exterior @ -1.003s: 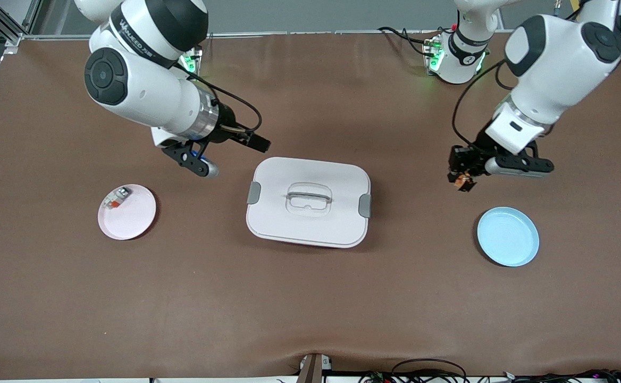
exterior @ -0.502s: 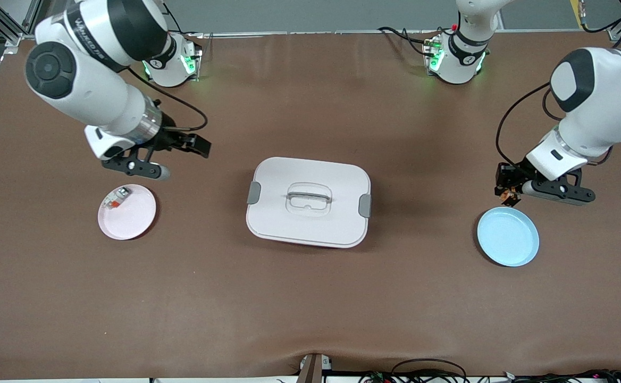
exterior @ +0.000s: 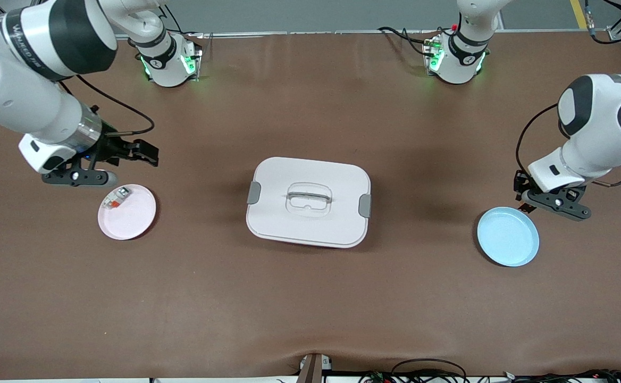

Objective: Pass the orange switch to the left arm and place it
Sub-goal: 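Carry the switch with the left gripper while the right gripper withdraws, then lower the switch onto the blue plate and open the left gripper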

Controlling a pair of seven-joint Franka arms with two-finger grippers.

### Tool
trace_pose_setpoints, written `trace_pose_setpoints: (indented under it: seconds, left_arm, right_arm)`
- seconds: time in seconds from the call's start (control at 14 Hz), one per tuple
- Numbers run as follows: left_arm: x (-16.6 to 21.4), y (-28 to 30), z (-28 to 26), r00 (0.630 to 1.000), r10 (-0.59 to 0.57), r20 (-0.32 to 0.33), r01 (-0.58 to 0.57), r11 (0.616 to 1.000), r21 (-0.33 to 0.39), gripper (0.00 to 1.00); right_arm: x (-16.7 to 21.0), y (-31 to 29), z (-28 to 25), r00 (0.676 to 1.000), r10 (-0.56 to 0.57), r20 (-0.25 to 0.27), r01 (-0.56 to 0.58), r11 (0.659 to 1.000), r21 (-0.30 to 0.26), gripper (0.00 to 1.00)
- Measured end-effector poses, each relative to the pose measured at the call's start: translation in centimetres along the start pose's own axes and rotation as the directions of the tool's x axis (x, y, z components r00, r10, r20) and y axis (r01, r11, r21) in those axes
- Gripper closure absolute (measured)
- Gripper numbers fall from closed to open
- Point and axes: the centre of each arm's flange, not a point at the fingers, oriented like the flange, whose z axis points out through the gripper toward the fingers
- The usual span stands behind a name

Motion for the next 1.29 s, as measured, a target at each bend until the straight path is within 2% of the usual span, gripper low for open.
trace_pose_setpoints:
  seconds: [0.29,0.64,1.07,1.29]
  left_arm:
    - [-0.4,-1.5,2.3,0.992,0.124,0.021,-0.124,0.992,-0.026,0.65]
    - [-0.9,-3.8,4.7,0.964,0.256,0.07,-0.257,0.966,-0.001,0.65]
    - [0.2,-4.2,7.7,0.933,0.358,0.029,-0.358,0.934,-0.024,0.65]
    - [0.6,-4.3,9.1,0.907,0.42,0.034,-0.421,0.907,0.025,0.65]
  right_arm:
    - [0.4,2.9,-0.8,0.999,-0.025,-0.024,0.024,0.999,-0.033,0.0]
    - [0.7,4.8,-2.5,0.998,-0.032,-0.061,0.03,0.999,-0.038,0.0]
    - [1.1,6.6,-5.1,0.994,-0.016,-0.11,0.012,0.999,-0.032,0.0]
    - [0.8,6.5,-7.2,0.992,-0.016,-0.127,0.013,0.999,-0.03,0.0]
